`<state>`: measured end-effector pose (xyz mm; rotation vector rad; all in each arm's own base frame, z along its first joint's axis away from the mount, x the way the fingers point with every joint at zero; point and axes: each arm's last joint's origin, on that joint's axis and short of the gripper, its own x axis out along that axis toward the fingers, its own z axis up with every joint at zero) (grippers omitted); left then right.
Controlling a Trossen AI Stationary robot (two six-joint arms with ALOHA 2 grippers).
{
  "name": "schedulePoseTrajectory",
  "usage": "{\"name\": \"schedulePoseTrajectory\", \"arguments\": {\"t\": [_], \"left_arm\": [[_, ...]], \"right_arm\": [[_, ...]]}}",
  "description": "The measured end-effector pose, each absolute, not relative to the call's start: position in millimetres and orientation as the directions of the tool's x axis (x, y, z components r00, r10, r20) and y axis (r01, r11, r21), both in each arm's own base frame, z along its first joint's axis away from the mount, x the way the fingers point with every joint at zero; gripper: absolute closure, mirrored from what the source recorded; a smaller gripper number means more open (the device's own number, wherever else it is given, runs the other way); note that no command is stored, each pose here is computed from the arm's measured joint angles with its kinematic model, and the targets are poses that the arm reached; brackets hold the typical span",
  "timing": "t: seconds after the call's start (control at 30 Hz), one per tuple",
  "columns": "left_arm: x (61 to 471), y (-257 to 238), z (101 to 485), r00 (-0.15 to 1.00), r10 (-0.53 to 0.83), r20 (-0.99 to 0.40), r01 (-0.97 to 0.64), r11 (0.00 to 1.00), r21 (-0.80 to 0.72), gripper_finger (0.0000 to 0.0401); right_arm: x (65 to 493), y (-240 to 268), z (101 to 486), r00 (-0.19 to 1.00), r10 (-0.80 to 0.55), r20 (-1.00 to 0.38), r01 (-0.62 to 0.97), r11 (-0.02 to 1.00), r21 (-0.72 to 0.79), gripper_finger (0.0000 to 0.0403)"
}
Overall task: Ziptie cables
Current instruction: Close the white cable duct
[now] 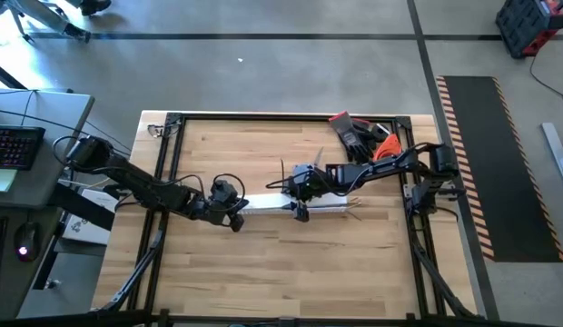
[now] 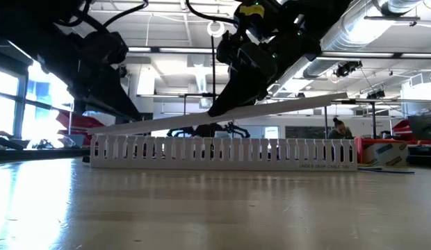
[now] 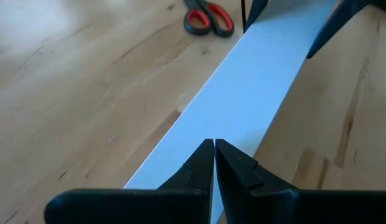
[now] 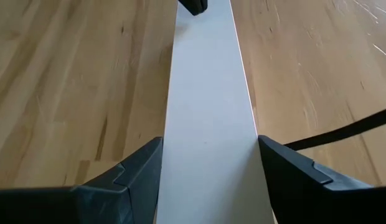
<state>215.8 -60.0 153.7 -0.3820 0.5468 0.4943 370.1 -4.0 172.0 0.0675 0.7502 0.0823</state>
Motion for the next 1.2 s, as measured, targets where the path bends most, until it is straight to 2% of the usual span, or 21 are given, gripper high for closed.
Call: {"name": "schedulePoseTrajectory", "arguments": {"t": [1.2], "left_arm": [[219.2, -62.1, 148.3, 0.743, 0.319, -0.588, -0.544, 0.8, -0.253, 0.0401]], "right_arm": [[369.2, 3.5, 173.4, 0.725, 0.108, -0.68, -0.086, 0.994, 0.067, 0.0189]]}}
